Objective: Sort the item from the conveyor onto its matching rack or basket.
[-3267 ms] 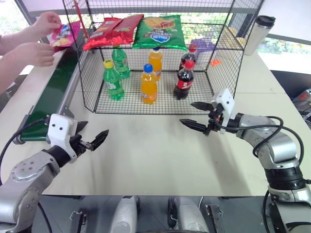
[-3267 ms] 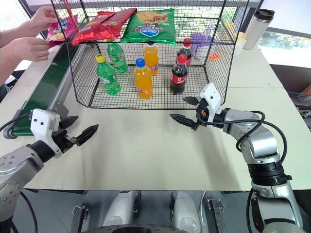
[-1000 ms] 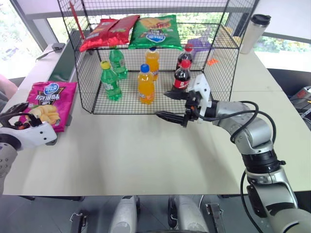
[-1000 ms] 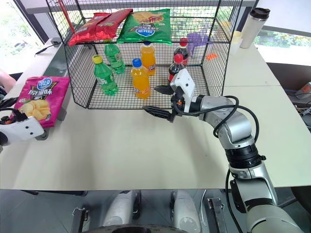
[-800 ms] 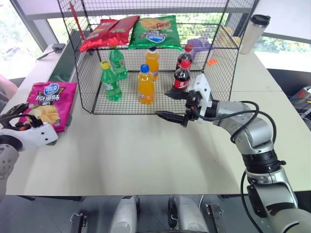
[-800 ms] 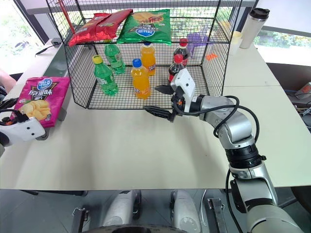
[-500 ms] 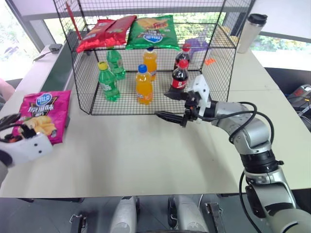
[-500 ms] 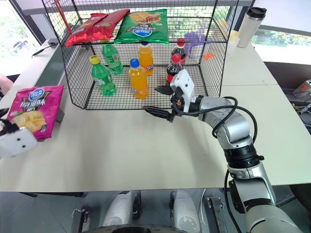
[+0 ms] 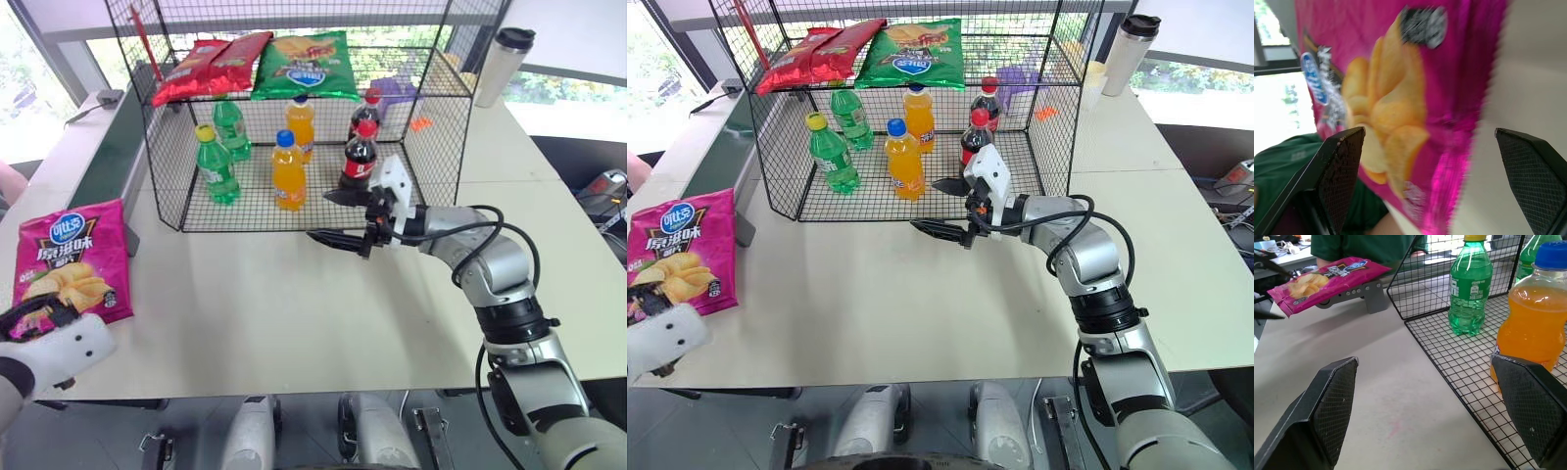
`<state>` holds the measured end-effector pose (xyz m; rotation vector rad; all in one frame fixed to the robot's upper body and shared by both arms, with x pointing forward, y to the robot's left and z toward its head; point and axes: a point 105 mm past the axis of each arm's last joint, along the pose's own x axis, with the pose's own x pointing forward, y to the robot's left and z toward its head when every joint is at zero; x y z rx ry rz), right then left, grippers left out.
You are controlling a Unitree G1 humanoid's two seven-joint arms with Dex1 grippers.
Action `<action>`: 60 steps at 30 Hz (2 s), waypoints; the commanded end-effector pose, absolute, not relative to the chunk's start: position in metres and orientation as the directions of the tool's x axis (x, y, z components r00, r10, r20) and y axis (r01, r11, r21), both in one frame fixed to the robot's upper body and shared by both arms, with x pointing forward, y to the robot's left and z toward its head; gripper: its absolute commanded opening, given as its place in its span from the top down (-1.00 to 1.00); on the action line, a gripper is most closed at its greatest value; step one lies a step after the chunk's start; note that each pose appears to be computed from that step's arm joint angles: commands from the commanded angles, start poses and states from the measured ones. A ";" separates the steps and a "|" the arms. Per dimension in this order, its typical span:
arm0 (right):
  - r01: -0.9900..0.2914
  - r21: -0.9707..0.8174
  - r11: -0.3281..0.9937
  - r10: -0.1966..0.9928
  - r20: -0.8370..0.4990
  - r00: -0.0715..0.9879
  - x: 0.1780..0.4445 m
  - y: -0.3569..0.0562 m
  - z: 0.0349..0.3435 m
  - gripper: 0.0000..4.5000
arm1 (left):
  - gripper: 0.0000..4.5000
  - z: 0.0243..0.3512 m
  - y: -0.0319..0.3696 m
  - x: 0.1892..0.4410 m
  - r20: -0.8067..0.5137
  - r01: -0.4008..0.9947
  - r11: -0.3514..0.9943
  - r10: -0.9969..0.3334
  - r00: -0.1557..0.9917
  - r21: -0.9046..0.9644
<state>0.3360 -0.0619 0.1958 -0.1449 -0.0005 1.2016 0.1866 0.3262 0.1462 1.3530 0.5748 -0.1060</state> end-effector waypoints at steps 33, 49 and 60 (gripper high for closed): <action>-0.935 -0.033 0.354 0.926 0.151 0.345 0.337 -0.079 0.244 -1.00 | 0.99 0.342 0.280 0.165 -0.312 0.456 0.786 -0.347 0.884 0.418; -0.975 -0.006 0.222 0.942 0.258 0.213 0.333 -0.078 0.272 -1.00 | 0.99 0.377 0.204 0.206 -0.100 0.814 0.460 -0.847 0.522 0.355; -0.998 -0.067 0.014 0.941 0.337 -0.010 0.312 -0.071 0.313 -1.00 | 0.99 0.365 0.182 0.226 -0.113 0.882 0.329 -0.916 0.386 0.337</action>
